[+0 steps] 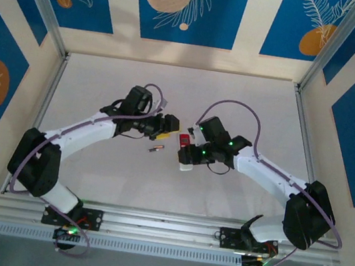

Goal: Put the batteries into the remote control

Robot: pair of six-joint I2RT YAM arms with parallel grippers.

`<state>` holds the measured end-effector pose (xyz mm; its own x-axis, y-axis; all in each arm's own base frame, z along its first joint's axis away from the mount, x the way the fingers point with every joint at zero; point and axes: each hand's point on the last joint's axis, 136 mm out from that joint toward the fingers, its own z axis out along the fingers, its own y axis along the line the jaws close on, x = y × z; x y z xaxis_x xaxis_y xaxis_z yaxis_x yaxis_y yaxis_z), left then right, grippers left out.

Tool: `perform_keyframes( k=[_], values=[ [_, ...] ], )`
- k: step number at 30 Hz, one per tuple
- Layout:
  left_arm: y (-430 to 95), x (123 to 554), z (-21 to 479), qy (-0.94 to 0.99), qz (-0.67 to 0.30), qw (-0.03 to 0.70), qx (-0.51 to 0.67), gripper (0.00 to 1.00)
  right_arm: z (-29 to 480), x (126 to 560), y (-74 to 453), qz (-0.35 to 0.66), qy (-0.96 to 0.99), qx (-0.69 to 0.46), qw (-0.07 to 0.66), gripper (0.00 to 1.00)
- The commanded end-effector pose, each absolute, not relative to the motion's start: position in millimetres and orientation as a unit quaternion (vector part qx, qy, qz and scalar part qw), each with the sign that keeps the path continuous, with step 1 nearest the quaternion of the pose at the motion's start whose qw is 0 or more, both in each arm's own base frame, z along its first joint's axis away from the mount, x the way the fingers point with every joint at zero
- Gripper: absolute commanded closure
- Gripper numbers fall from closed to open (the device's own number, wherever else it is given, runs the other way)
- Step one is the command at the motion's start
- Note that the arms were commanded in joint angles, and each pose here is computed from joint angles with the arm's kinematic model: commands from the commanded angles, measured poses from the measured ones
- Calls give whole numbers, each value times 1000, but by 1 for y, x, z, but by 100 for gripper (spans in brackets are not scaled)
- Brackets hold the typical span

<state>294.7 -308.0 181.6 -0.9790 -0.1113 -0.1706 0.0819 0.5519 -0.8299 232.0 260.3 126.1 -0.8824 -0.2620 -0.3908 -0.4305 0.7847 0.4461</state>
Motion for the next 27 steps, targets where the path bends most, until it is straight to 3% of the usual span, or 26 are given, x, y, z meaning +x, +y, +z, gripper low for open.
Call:
perform_keyframes(
  k=[1,4,6,8,10,15,18,24,27],
  values=[
    [-326,289,178,865,-496,77,-12,39,147,231,286,317,907,-224,163,57],
    [-328,287,169,873,-482,73,-16,53,149,233,293,321,905,-229,160,57],
    [-324,287,163,880,-469,73,-26,72,152,235,296,322,903,-230,167,55],
    [-314,288,159,890,-445,81,-53,88,154,239,294,308,905,-231,183,43],
    [-295,296,153,903,-403,100,-111,96,161,248,285,263,907,-235,232,27],
    [-236,295,144,911,-271,104,-295,99,189,254,286,130,800,-366,458,17],
    [-225,293,150,904,-240,88,-344,99,201,248,300,93,717,-431,541,16],
    [-239,291,158,887,-265,48,-375,99,188,256,320,57,688,-470,550,24],
    [-243,292,160,880,-279,43,-383,99,182,265,328,49,690,-462,555,34]
  ],
)
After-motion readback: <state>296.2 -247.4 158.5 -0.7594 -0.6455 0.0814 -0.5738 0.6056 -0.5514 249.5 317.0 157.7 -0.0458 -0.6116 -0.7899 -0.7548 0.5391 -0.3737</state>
